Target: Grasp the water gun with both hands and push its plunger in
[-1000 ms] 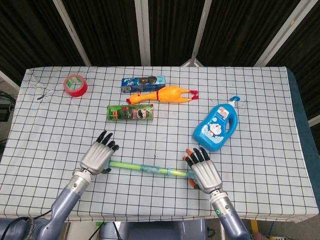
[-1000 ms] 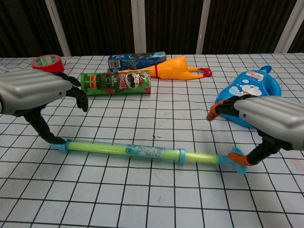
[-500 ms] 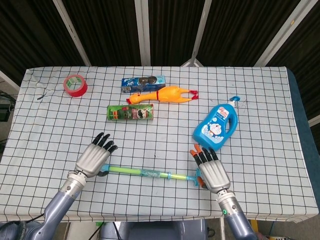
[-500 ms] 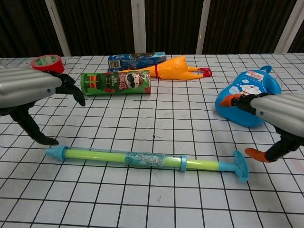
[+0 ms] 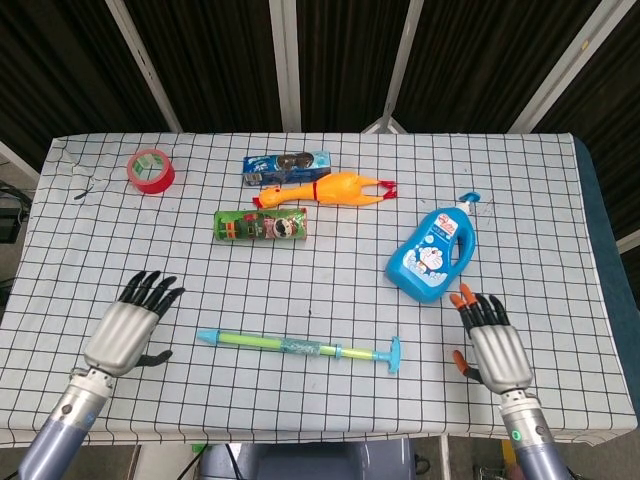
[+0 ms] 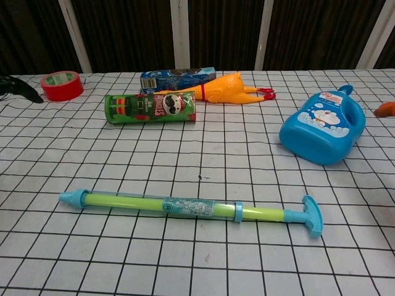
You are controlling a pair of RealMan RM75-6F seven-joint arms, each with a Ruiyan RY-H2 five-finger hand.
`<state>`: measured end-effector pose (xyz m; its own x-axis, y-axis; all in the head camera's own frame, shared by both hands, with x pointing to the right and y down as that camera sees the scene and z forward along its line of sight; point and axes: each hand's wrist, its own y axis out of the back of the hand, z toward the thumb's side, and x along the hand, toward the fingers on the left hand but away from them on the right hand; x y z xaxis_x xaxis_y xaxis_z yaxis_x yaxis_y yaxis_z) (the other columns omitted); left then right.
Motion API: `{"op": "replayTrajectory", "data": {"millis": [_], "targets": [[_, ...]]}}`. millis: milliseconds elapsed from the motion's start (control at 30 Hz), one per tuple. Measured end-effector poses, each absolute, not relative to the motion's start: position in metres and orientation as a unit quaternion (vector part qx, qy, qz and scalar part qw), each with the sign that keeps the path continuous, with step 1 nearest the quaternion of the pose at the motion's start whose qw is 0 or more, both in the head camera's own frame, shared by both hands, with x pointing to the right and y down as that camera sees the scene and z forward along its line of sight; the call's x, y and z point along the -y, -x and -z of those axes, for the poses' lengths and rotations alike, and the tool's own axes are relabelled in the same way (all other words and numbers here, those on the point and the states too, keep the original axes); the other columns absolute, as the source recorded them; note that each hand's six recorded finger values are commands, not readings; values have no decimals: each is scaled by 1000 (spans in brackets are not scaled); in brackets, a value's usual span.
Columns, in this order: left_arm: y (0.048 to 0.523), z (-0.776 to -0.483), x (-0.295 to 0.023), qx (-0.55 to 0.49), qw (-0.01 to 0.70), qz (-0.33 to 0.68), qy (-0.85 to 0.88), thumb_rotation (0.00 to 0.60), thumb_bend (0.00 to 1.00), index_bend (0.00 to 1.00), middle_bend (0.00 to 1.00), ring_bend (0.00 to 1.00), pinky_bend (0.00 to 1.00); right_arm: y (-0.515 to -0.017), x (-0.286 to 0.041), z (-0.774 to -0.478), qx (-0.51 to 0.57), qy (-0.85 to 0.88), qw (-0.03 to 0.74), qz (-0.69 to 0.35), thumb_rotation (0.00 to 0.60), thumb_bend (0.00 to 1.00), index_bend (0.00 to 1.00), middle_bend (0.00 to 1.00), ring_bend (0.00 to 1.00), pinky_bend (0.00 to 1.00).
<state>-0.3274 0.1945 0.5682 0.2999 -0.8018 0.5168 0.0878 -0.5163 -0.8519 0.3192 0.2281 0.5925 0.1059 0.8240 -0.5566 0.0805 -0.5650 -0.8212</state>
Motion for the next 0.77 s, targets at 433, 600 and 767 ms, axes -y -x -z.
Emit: {"op": "replayTrajectory", "data": {"millis": [433,600,767], "targets": [[405,-528,-246,-348,420,519,659,600,155,70,13,0,0,-414,-266,-538,416,604,373,-568,600,400,0,0,0,0],[428,-525,-252,-361,426,523,644,600,155,65,5,0,0,-430,-269,-530,432,588,366,-577,600,400,0,0,0,0],[442,-527,-248,-372,424,531,632,600,154,59,1,0,0,-432,-272,-532,426,587,360,-587,600,400,0,0,0,0]]}}
